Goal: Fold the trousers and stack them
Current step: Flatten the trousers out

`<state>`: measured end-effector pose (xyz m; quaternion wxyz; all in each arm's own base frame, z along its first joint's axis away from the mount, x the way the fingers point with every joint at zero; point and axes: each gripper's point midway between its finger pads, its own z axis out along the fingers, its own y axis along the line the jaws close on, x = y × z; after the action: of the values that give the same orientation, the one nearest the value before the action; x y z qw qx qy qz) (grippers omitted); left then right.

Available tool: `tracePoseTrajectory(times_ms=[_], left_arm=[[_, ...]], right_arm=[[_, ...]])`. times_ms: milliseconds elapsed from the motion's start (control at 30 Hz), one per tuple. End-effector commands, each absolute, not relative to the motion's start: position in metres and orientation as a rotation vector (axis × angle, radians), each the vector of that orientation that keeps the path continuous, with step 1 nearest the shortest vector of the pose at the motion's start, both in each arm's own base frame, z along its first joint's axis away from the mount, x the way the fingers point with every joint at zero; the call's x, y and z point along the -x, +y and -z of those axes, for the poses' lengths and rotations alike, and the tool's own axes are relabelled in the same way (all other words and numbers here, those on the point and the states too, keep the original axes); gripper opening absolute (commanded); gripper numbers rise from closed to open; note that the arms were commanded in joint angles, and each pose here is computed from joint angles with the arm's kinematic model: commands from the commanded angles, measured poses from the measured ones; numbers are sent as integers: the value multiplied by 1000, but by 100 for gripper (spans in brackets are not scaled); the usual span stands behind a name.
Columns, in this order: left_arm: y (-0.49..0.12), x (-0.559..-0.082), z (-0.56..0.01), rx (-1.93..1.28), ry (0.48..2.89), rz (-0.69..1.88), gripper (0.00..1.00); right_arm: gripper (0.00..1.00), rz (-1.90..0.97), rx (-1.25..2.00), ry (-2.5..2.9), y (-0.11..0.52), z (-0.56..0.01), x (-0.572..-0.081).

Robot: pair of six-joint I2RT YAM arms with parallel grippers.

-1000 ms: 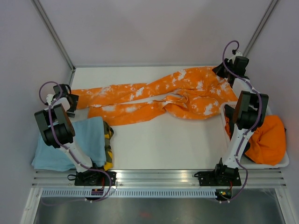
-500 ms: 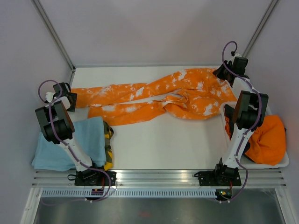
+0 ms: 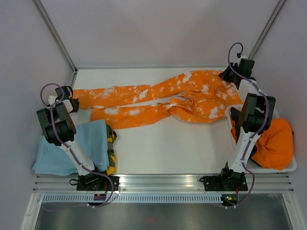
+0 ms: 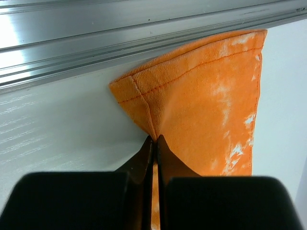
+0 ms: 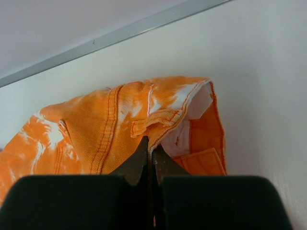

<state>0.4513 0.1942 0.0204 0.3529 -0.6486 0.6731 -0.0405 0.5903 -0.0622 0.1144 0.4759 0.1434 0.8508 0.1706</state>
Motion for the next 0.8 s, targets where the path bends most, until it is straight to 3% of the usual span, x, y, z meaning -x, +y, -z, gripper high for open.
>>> tracePoseTrajectory(times_ms=[0, 133, 300, 567, 633, 767], left_arm=[[186, -443, 1, 1684, 1836, 89, 2], [194, -444, -34, 1617, 1826, 43, 2], [186, -408, -87, 1611, 1858, -66, 2], [195, -352, -211, 1615, 1591, -181, 2], [196, -324, -212, 1714, 1587, -296, 2], [202, -315, -234, 1971, 1371, -356, 2]], right_arm=[[0, -391, -310, 2046, -65, -137, -597], [0, -384, -307, 2037, -66, -144, -597], [0, -385, -318, 2018, -65, -151, -594], [0, -344, -396, 1943, -71, -167, -582], [0, -345, -409, 1935, -72, -172, -581], [0, -386, -431, 1907, -68, -180, -584]])
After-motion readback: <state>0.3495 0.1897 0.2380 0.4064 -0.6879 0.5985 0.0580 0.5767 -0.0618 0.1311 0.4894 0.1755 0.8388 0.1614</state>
